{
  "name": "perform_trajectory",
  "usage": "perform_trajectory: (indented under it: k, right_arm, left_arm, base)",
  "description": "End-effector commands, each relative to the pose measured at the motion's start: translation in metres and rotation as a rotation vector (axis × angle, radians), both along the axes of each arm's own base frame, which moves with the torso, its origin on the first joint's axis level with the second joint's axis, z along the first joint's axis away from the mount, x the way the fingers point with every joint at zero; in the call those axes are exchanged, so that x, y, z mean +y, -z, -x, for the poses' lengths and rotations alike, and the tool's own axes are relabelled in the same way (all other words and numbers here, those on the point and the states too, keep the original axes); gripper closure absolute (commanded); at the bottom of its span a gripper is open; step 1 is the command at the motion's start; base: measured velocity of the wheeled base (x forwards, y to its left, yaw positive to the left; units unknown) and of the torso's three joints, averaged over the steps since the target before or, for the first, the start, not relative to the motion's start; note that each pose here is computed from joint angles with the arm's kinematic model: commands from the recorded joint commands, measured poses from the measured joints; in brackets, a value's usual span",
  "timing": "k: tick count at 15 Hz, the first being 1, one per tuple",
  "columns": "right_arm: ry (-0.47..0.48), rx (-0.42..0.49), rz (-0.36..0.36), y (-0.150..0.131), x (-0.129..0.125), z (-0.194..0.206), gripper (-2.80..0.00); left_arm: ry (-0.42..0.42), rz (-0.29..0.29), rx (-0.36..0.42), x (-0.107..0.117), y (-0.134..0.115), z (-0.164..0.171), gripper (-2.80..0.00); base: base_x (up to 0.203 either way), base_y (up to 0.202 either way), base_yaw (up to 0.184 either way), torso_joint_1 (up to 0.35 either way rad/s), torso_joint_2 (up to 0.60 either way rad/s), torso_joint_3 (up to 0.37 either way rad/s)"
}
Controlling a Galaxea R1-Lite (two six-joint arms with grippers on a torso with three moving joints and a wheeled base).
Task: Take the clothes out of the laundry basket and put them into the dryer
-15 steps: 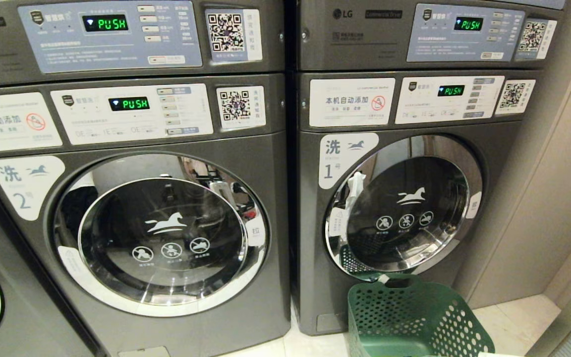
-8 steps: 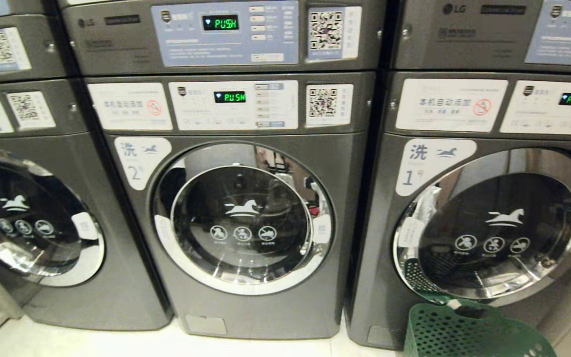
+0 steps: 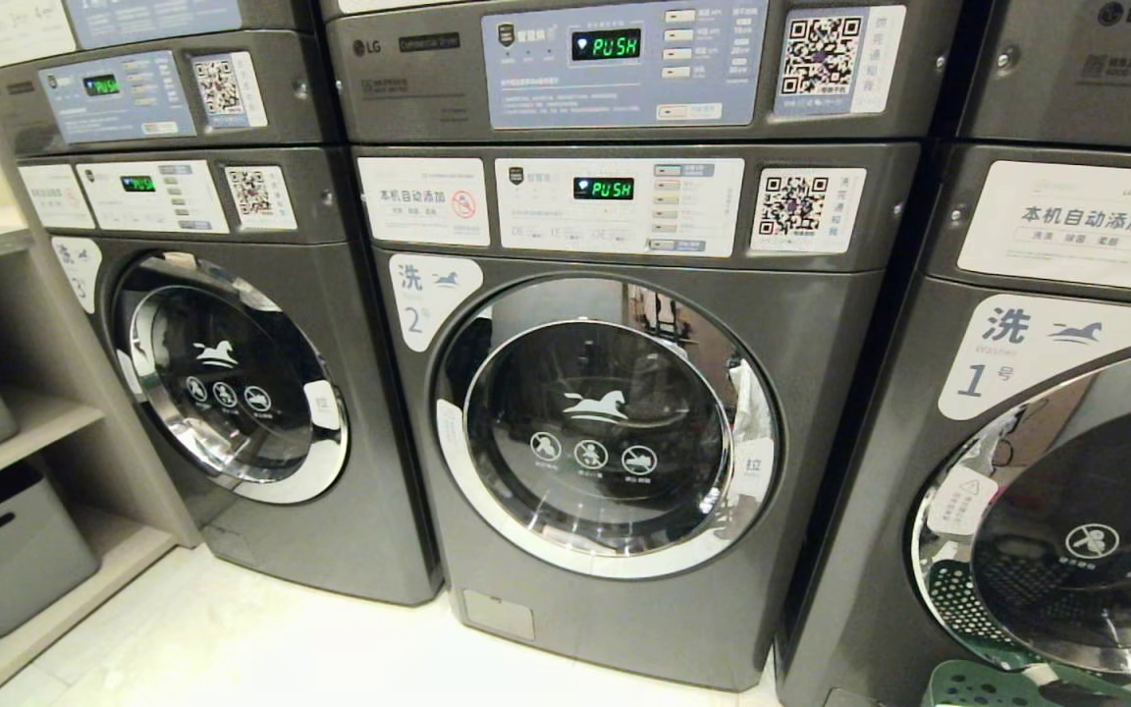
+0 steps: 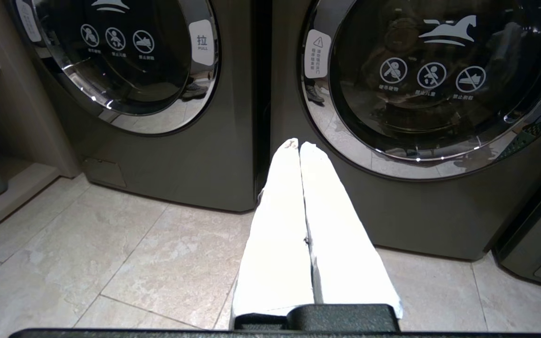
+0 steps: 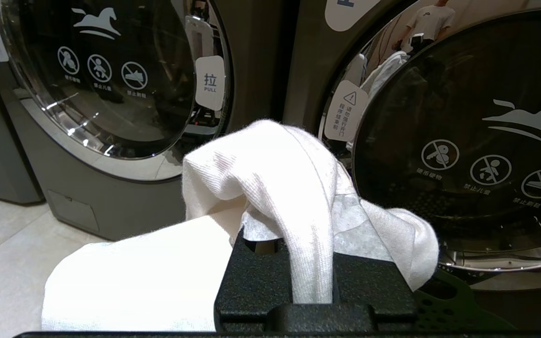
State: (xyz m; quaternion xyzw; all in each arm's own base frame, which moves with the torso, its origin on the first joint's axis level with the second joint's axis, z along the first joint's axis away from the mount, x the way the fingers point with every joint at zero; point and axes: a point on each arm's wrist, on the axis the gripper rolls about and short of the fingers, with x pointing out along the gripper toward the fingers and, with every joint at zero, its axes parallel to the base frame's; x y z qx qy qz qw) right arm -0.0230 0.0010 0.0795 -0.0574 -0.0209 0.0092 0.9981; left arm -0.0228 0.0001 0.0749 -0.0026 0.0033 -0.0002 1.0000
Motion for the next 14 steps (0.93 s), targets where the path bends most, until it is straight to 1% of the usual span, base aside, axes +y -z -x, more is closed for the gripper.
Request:
perform_trajectory:
  k: [1,7,9,14]
  right_arm:
    - [-0.001,0.021,0.001,0.0052,0.0,-0.0015,0.0]
    - [-0.001,0.019,-0.001,0.005,0.0,-0.0015,0.0]
    - [-0.001,0.019,-0.001,0.005,0.0,-0.0015,0.0]
    - [-0.001,0.019,-0.002,0.005,0.0,-0.0015,0.0]
  left_arm:
    - [0.0,0.001,0.0,0.0,0.0005,0.0,0.0]
    - [0.0,0.001,0.0,0.0,0.0005,0.0,0.0]
    - [0.0,0.001,0.0,0.0,0.0005,0.0,0.0]
    - [0.0,0.001,0.0,0.0,0.0005,0.0,0.0]
  base:
    - [0.0,0.0,0.0,0.0,0.0,0.0]
    - [0.0,0.009,-0.002,0.0,0.0,0.001]
    - [0.001,0.143,-0.009,0.0,0.0,0.004]
    - [0.0,0.194,-0.001,0.001,0.0,0.002]
